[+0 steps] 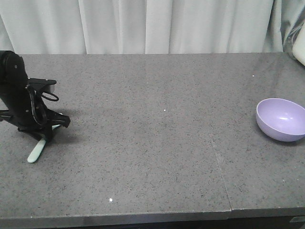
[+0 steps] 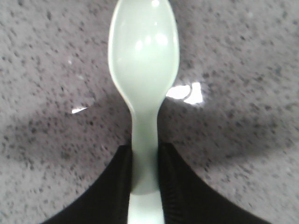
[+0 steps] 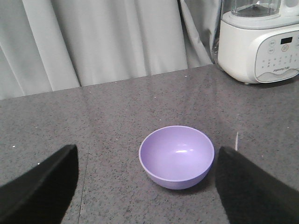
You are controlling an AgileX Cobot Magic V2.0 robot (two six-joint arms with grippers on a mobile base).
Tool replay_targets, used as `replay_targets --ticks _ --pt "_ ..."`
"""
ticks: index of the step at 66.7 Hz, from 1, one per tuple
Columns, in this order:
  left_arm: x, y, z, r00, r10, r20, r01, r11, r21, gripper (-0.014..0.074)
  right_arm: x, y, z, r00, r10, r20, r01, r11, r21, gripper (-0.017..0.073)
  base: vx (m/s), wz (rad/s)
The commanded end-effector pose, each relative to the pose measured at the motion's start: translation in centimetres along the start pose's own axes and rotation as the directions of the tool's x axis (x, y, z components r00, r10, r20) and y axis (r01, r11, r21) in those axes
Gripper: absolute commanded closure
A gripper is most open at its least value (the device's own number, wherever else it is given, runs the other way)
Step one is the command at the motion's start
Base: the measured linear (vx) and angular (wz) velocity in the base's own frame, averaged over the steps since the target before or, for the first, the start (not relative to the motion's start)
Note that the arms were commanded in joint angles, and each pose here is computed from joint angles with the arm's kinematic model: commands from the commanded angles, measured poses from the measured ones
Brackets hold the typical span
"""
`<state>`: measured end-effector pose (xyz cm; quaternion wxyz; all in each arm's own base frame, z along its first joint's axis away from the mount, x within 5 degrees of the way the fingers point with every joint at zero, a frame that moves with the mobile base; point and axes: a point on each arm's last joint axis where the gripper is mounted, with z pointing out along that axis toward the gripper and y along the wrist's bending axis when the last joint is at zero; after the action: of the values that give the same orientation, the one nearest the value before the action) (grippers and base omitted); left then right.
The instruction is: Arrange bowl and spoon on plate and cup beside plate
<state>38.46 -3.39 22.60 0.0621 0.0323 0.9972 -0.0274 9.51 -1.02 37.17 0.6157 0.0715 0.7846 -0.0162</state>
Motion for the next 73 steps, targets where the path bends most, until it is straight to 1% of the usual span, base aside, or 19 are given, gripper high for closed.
replay_targets --ticks 1,9,15,18,27,36,37,41,44,48,50,51,54,55,58,61,63,66,73 --pt "0.5 -0.8 -6.4 0.977 0.006 0.213 -0.015 0.999 0.037 0.0601 -3.7 0.1 0.1 0.997 -0.046 0.068 0.045 0.999 0.024 -0.0024 0.0 0.0" --pt "1.7 -1.4 -11.1 0.926 0.005 0.378 -0.039 0.996 0.081 0.0601 -7.4 0.0 0.8 0.995 -0.087 0.055 0.082 0.993 0.088 -0.0024 0.0 0.0" --pt "3.0 -1.9 -14.9 0.859 -0.005 0.512 -0.065 0.991 0.119 0.0601 -10.0 -0.1 1.7 0.993 -0.115 0.027 0.11 0.983 0.145 -0.0024 0.0 0.0" --pt "3.9 -2.2 -17.0 0.816 -0.016 0.578 -0.079 0.987 0.14 0.0601 -11.1 -0.2 2.0 0.992 -0.125 0.018 0.12 0.978 0.169 -0.0024 0.0 0.0" --pt "7.0 -2.7 -22.1 0.686 -0.041 0.726 -0.121 0.978 0.169 0.0601 -13.2 -0.3 4.8 0.985 -0.135 -0.111 0.158 0.957 0.242 -0.0024 0.0 0.0" --pt "9.9 -2.8 -25.9 0.563 -0.041 0.825 -0.153 0.976 0.153 0.0601 -13.8 0.0 8.2 0.965 -0.147 -0.219 0.203 0.945 0.257 -0.0024 0.0 0.0" --pt "10.4 -2.8 -26.4 0.543 -0.042 0.839 -0.156 0.976 0.15 0.0601 -13.8 0.0 8.6 0.961 -0.15 -0.231 0.209 0.943 0.258 -0.0024 0.0 0.0" --pt "11.7 -2.8 -27.8 0.49 -0.046 0.87 -0.162 0.976 0.143 0.0601 -13.6 -0.1 10.5 0.943 -0.165 -0.288 0.246 0.931 0.269 -0.0024 0.0 0.0" --pt "12.8 -2.8 -28.8 0.451 -0.047 0.892 -0.168 0.976 0.136 0.0601 -13.4 -0.6 11.6 0.933 -0.155 -0.326 0.255 0.923 0.29 -0.0024 0.0 0.0" --pt "14.0 -2.9 -29.7 0.416 -0.042 0.908 -0.176 0.976 0.125 0.0601 -12.9 -1.9 13.2 0.915 -0.127 -0.383 0.257 0.915 0.311 -0.0024 0.0 0.0" --pt "14.5 -2.9 -30.1 0.403 -0.042 0.914 -0.179 0.976 0.123 0.0601 -12.6 -2.5 13.8 0.908 -0.105 -0.406 0.244 0.919 0.31 -0.0024 0.0 0.0" --pt "14.9 -2.9 -30.3 0.395 -0.041 0.918 -0.181 0.976 0.121 0.0601 -12.3 -2.7 14.2 0.906 -0.081 -0.415 0.221 0.927 0.302 -0.0024 0.0 0.0" --pt "15.7 -2.9 -30.9 0.375 -0.038 0.926 -0.182 0.977 0.114 0.0601 -11.6 -4.0 15.2 0.895 -0.017 -0.446 0.171 0.936 0.308 -0.0024 0.0 0.0" --pt "16.3 -2.8 -31.2 0.359 -0.036 0.932 -0.184 0.977 0.109 0.0601 -10.8 -5.2 16.2 0.877 0.038 -0.478 0.113 0.953 0.283 -0.0024 0.0 0.0" --pt "16.7 -2.8 -31.5 0.349 -0.036 0.937 -0.186 0.977 0.107 0.0601 -10.1 -5.9 17.0 0.862 0.093 -0.498 0.037 0.969 0.245 -0.0024 0.0 0.0" --pt "17.1 -2.8 -31.7 0.342 -0.035 0.939 -0.187 0.977 0.104 0.0601 -9.4 -7.4 17.8 0.84 0.143 -0.523 -0.016 0.971 0.239 -0.0024 0.0 0.0" --pt "17.1 -2.8 -31.7 0.342 -0.034 0.939 -0.187 0.977 0.104 0.0601 -9.0 -7.8 18.3 0.831 0.151 -0.535 -0.036 0.975 0.219 -0.0024 0.0 0.0" --pt "17.1 -2.9 -31.7 0.345 -0.034 0.938 -0.188 0.977 0.104 0.0601 -8.5 -9.0 18.8 0.818 0.189 -0.543 -0.079 0.973 0.219 -0.0024 0.0 0.0" --pt "17.1 -2.9 -31.5 0.358 -0.032 0.933 -0.189 0.976 0.106 0.0601 -7.1 -10.9 20.3 0.785 0.24 -0.571 -0.152 0.968 0.198 -0.0024 0.0 0.0"
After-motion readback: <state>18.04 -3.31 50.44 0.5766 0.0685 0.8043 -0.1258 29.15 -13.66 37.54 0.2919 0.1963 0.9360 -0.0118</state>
